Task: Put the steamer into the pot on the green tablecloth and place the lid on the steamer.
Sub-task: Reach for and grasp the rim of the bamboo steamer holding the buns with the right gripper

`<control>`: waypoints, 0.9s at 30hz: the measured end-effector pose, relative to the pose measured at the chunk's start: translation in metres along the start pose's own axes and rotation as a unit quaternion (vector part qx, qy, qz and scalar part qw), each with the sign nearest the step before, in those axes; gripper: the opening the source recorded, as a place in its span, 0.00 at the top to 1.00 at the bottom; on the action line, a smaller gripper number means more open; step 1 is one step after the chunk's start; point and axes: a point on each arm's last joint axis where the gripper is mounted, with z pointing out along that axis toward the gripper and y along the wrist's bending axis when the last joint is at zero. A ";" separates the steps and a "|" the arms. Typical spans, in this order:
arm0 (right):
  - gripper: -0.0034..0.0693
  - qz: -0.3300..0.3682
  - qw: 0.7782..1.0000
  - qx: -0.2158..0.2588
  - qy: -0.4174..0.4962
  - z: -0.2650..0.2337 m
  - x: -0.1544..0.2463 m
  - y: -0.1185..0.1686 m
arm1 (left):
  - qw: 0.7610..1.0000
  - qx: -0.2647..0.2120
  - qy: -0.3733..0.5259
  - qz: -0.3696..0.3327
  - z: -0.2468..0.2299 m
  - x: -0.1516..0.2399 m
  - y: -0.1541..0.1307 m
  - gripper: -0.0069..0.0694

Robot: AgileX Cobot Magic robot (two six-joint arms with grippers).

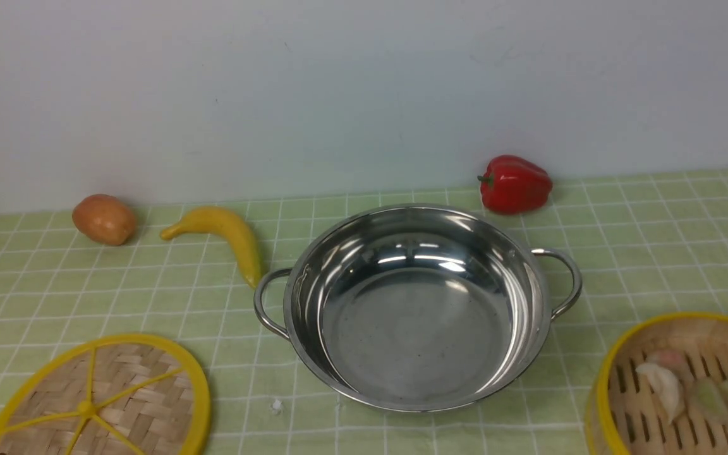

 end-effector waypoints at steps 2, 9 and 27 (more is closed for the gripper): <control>0.62 0.008 1.000 -0.011 0.006 -0.006 -0.007 0.006 | 1.000 0.000 0.000 0.000 0.000 0.000 0.000 0.59; 0.62 0.104 0.992 -0.076 0.013 -0.011 -0.012 0.021 | 1.000 0.000 0.000 0.000 0.000 0.000 0.000 0.59; 0.62 -0.118 0.925 -0.152 0.328 0.070 0.004 0.029 | 1.000 0.000 0.000 0.000 0.000 0.000 0.000 0.59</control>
